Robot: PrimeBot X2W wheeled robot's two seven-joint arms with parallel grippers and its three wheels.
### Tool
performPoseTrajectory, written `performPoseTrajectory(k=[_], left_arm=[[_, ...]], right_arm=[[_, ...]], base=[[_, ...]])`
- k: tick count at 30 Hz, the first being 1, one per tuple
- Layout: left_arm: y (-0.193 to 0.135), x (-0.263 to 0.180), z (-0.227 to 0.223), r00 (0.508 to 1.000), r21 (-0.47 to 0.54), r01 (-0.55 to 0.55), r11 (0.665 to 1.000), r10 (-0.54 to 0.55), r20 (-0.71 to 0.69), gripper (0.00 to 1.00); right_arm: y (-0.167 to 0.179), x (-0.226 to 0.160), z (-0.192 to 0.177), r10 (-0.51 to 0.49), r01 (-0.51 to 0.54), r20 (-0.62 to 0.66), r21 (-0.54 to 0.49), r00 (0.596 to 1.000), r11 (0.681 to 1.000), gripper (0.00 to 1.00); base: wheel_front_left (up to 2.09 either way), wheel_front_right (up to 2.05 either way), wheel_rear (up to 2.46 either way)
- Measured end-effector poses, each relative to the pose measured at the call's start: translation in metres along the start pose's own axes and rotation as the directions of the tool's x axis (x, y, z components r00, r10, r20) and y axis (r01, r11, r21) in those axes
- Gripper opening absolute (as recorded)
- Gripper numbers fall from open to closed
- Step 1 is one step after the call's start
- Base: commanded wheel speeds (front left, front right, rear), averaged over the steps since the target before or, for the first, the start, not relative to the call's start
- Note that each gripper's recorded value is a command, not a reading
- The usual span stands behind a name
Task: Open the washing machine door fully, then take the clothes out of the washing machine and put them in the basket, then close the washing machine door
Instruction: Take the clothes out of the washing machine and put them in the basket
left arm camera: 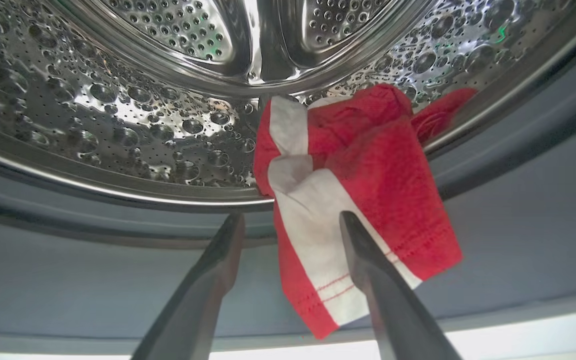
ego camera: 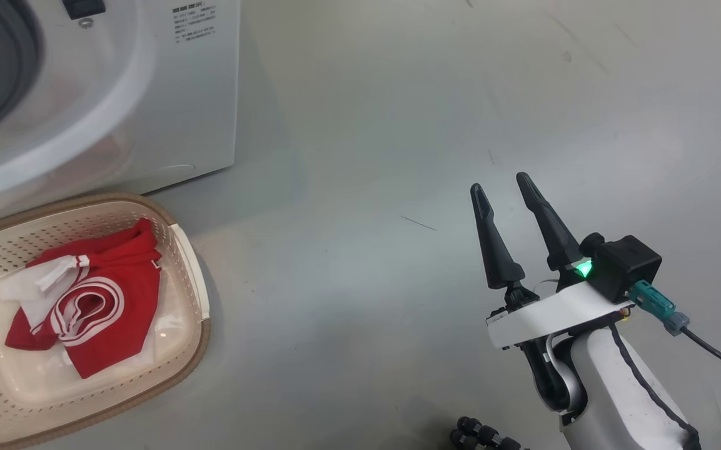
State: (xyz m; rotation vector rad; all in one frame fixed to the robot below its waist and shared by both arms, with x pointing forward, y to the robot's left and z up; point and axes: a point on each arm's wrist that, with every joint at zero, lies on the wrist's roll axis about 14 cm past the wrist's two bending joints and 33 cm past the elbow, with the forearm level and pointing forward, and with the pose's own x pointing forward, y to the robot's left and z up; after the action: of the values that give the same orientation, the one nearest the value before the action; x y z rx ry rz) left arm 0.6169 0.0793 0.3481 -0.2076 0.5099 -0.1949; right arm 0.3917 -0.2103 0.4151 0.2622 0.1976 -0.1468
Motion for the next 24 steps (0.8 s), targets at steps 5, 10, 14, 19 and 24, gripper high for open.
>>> performPoseTrajectory(k=[5, 10, 14, 19, 24], left_arm=[[-0.001, 0.016, -0.008, 0.999, -0.031, -0.006, 1.000, 0.004, -0.046, 1.00], [0.001, 0.028, -0.015, 0.997, -0.040, -0.022, 0.999, 0.018, -0.081, 1.00], [-0.003, 0.035, -0.013, 0.996, -0.052, -0.017, 0.998, 0.013, -0.090, 1.00], [-0.006, 0.038, -0.017, 0.993, -0.052, -0.014, 0.999, 0.008, -0.117, 1.00], [-0.009, 0.041, -0.015, 0.993, -0.050, -0.008, 0.999, 0.002, -0.120, 0.00]], right_arm=[[-0.003, -0.002, -0.004, -0.014, 0.014, -0.016, 0.001, 1.000, 1.000, 1.00], [-0.011, -0.002, -0.003, -0.046, 0.046, -0.014, -0.004, 0.999, 0.999, 1.00], [-0.015, -0.003, -0.003, -0.063, 0.063, -0.016, -0.009, 0.998, 0.998, 1.00], [-0.016, -0.003, -0.004, -0.072, 0.072, -0.017, -0.011, 0.997, 0.997, 1.00], [-0.016, -0.002, -0.004, -0.070, 0.070, -0.018, -0.011, 0.997, 0.997, 1.00]], base=[[0.00, 0.00, 0.00], [0.00, 0.00, 0.00], [0.00, 0.00, 0.00], [0.00, 0.00, 0.00], [0.00, 0.00, 0.00]])
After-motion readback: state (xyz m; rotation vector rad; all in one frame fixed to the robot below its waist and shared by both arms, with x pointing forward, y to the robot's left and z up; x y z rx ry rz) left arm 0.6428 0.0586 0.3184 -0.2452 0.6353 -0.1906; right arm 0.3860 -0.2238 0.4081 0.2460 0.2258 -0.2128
